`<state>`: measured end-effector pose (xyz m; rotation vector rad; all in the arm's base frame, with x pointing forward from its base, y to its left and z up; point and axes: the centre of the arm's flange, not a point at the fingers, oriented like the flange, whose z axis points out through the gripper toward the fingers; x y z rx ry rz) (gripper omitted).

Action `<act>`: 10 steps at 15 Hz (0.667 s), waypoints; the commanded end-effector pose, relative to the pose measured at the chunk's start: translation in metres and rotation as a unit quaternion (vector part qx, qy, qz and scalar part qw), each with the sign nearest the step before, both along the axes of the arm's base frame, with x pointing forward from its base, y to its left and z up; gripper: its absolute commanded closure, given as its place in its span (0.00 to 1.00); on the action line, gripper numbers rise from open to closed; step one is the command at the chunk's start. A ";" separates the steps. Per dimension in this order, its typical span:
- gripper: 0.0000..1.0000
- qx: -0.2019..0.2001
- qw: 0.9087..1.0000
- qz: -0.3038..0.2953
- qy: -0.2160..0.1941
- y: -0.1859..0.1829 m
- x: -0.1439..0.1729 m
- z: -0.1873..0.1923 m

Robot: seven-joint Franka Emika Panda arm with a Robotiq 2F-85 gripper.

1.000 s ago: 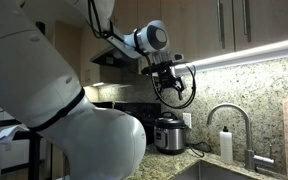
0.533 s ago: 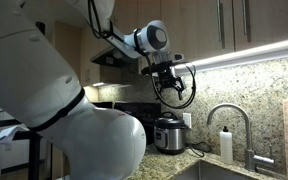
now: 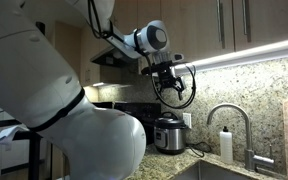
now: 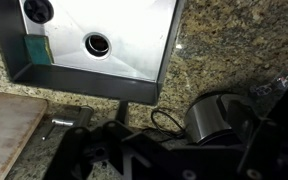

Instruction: Turn the faucet to the right

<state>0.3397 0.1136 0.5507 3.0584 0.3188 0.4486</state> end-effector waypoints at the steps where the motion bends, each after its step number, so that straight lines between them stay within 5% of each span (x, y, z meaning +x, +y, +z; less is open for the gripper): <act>1: 0.00 -0.001 1.000 0.003 -0.007 0.002 0.005 -0.013; 10: 0.00 0.045 0.995 -0.044 -0.072 0.000 0.047 -0.100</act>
